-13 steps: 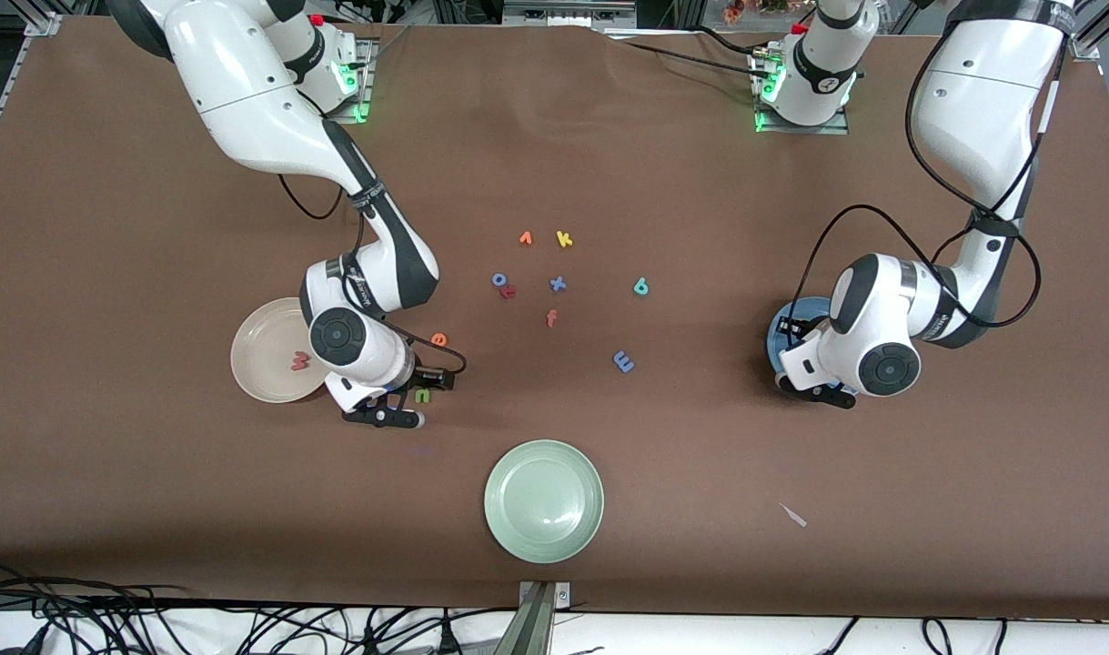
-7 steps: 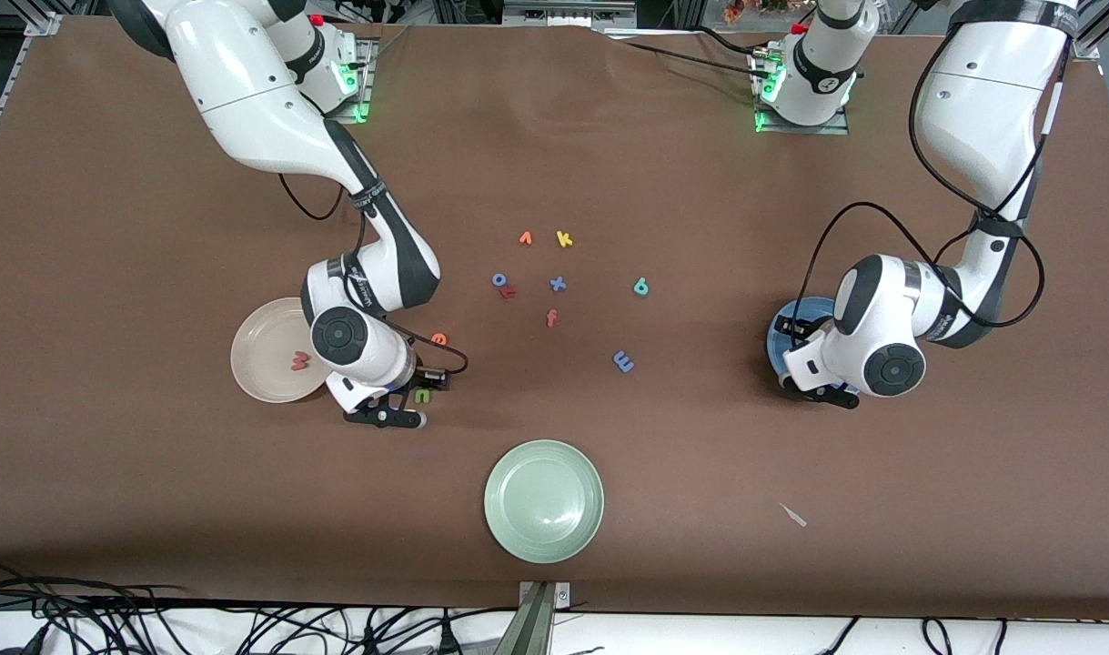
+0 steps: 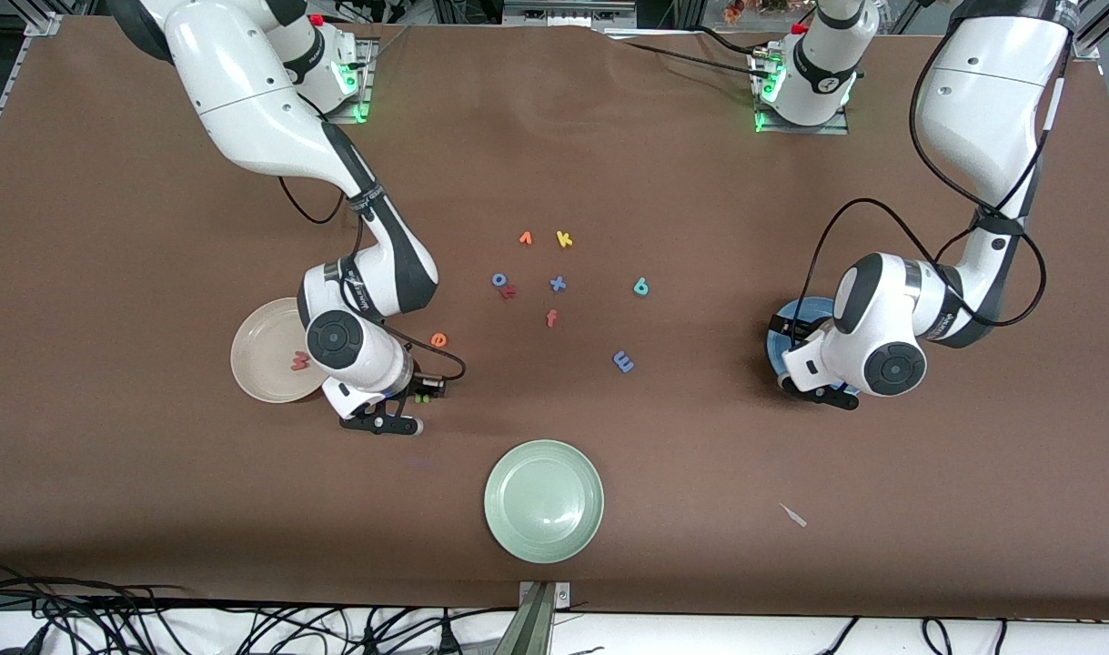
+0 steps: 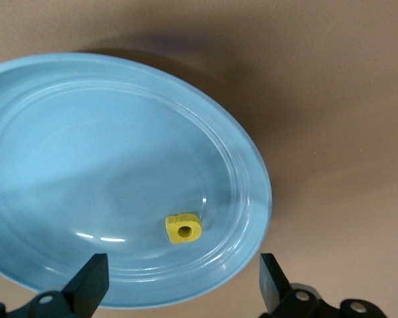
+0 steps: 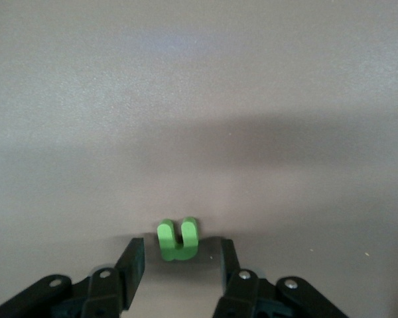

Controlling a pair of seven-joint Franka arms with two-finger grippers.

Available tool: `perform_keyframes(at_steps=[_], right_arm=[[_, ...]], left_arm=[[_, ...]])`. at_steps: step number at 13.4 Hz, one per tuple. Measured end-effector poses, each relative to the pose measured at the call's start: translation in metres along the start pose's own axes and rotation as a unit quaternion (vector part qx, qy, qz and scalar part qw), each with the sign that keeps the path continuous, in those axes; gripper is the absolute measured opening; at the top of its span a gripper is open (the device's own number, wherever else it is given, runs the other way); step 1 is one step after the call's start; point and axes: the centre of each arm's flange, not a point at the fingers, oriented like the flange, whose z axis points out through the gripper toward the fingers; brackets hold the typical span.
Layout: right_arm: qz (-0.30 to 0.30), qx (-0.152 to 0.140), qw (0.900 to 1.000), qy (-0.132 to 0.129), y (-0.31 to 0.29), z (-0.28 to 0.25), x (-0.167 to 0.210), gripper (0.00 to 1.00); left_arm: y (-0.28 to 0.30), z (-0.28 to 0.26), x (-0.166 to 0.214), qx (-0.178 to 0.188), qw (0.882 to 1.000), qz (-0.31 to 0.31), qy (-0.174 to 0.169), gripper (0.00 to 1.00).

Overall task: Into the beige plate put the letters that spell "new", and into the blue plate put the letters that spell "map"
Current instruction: 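Grasp the green u with the right gripper while the left gripper releases yellow, then drop the green u on the beige plate while the left gripper reaches teal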

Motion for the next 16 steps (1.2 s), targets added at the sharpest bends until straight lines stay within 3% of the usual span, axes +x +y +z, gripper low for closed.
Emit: perform_keyframes(at_steps=[5,7,9,16], right_arm=[[0.0,0.0,1.0,0.0,0.0,0.004,0.001,0.51],[0.0,0.0,1.0,0.001,-0.001,0.002,0.002,0.31],[0.0,0.0,1.0,0.001,-0.001,0.002,0.002,0.26],[-0.006,-0.01,1.0,-0.016,0.003,-0.02,0.011,0.26]], left_arm=[[0.031,-0.009,0.002,-0.003,0.999,-0.031,0.006,1.0],[0.073,-0.025,-0.002,-0.006,0.998,-0.068,0.009,1.0],[0.116,-0.04,-0.008,-0.009,0.994,-0.106,0.017,1.0],[0.241,-0.046,-0.016,-0.05,0.972,-0.224,0.051,1.0]])
